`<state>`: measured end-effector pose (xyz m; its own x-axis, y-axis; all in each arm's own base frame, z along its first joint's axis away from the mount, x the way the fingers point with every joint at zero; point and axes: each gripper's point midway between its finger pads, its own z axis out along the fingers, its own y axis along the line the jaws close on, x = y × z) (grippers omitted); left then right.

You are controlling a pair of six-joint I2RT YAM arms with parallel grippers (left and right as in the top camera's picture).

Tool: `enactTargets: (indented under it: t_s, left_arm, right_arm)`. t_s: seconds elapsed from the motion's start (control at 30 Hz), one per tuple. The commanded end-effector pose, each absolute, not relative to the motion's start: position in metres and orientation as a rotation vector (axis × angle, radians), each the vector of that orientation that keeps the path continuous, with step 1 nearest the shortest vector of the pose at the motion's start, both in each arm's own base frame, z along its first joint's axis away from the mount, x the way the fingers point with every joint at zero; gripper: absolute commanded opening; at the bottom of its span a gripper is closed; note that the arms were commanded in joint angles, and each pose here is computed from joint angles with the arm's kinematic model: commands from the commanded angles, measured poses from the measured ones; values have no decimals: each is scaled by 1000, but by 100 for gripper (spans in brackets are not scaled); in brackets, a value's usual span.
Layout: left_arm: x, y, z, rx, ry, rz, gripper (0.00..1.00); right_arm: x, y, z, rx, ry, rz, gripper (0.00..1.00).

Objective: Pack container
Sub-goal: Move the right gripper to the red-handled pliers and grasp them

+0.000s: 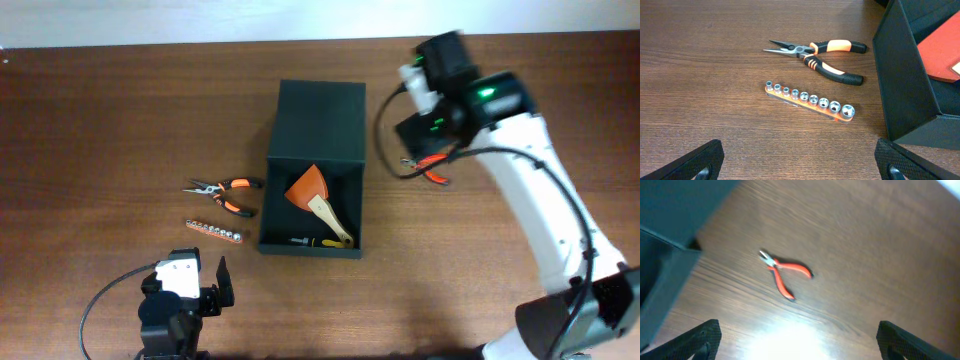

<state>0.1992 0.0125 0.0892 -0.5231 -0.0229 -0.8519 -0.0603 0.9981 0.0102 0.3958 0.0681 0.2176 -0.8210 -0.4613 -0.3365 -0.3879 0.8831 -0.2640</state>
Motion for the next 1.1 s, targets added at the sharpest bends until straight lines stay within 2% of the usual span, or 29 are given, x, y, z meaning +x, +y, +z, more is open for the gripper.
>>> enactTargets:
  t_s: [0.0, 0.17, 0.6, 0.67, 0.77, 1.07]
  left_arm:
    - [200, 13, 89, -42, 2116, 58, 99]
    - [200, 13, 89, -42, 2116, 58, 99]
    - [200, 13, 89, -42, 2116, 58, 99]
    - [200, 13, 89, -42, 2116, 58, 99]
    - [200, 13, 89, -42, 2116, 58, 99]
    - [200, 13, 89, -42, 2116, 58, 99]
  right_arm:
    - [397, 54, 207, -738, 2664, -4, 99]
    - [402, 36, 187, -753, 2683, 159, 99]
    - [407, 37, 88, -813, 2928, 223, 100]
    - [404, 37, 76, -819, 2966, 241, 97]
    - [401, 36, 61, -794, 3021, 237, 94]
    - [396, 35, 37, -742, 3106, 167, 94]
